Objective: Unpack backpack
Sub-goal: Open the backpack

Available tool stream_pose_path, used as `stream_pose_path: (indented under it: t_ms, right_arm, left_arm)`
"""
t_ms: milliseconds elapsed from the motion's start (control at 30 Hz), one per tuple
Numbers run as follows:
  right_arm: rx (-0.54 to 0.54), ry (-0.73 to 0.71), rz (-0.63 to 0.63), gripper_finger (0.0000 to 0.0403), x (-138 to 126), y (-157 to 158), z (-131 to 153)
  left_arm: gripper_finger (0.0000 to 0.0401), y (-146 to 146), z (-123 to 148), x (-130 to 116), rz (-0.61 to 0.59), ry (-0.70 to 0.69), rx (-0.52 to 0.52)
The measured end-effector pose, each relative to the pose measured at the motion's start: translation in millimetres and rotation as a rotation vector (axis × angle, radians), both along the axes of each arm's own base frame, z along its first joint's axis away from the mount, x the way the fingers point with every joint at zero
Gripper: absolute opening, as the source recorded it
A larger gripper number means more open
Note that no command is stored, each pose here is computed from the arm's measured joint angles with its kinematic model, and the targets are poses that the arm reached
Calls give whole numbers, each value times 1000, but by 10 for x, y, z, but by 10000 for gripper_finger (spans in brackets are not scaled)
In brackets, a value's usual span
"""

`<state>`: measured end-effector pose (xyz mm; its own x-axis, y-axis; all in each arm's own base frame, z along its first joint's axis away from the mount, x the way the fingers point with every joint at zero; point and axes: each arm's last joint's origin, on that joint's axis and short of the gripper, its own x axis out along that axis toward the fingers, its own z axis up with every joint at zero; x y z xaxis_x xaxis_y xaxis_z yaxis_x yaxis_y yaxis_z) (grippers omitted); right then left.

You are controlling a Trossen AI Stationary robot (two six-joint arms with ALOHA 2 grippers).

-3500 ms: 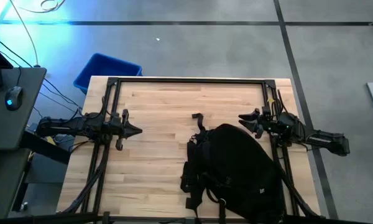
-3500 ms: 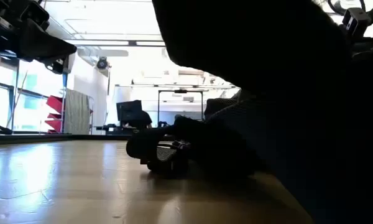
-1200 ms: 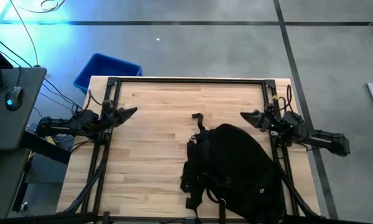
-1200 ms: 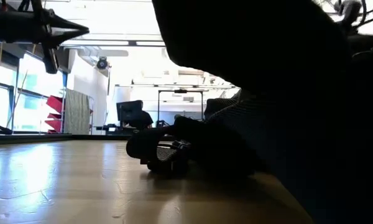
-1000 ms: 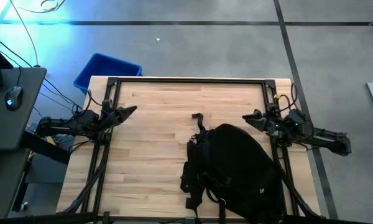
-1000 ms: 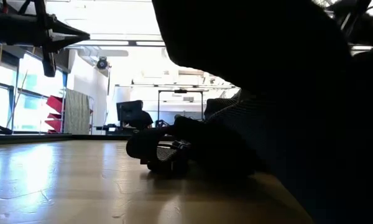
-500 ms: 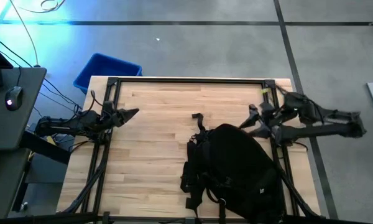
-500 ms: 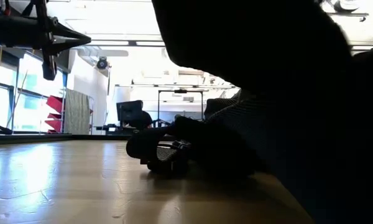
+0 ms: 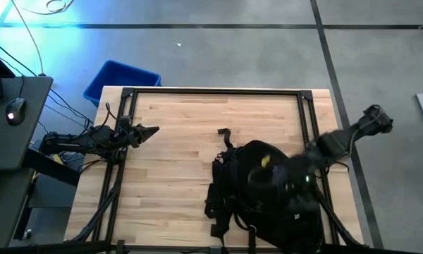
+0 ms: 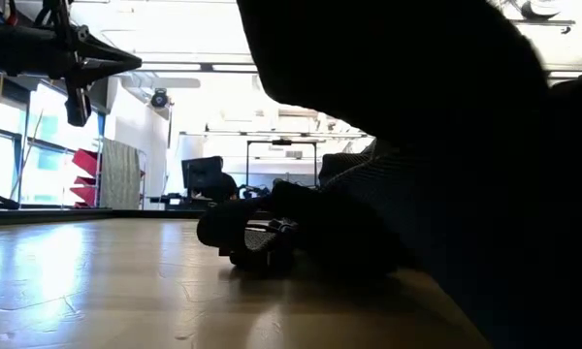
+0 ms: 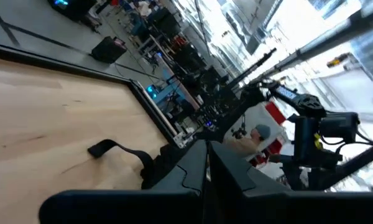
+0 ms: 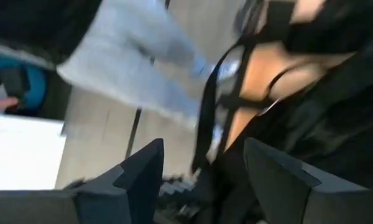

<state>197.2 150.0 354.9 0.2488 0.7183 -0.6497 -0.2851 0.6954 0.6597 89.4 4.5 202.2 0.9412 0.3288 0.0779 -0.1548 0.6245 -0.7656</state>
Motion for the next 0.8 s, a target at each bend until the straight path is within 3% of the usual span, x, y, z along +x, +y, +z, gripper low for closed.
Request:
stream_pose_path:
  t_ms: [167,267,367,633,800]
  right_arm:
    - [-23,76,144,216,-267,437,-94]
    - [-127,90,176,216,-441,577,-184]
    - [-278,114,130,216,-560,644,-299]
    - [-436,167,257,217,-597,902,-625]
    - [-576,210,242,217,-579,944,-895]
  left_arm:
    - [0,-14,1,5,-51,4,18]
    - [0,-21,1,6,-75,0,10]
    - [0,-25,1,7,-90,-6,-9]
    - [0,-20,-4,6,-73,1,-5]
    - [6,-18,-3,6,-67,-3,-15]
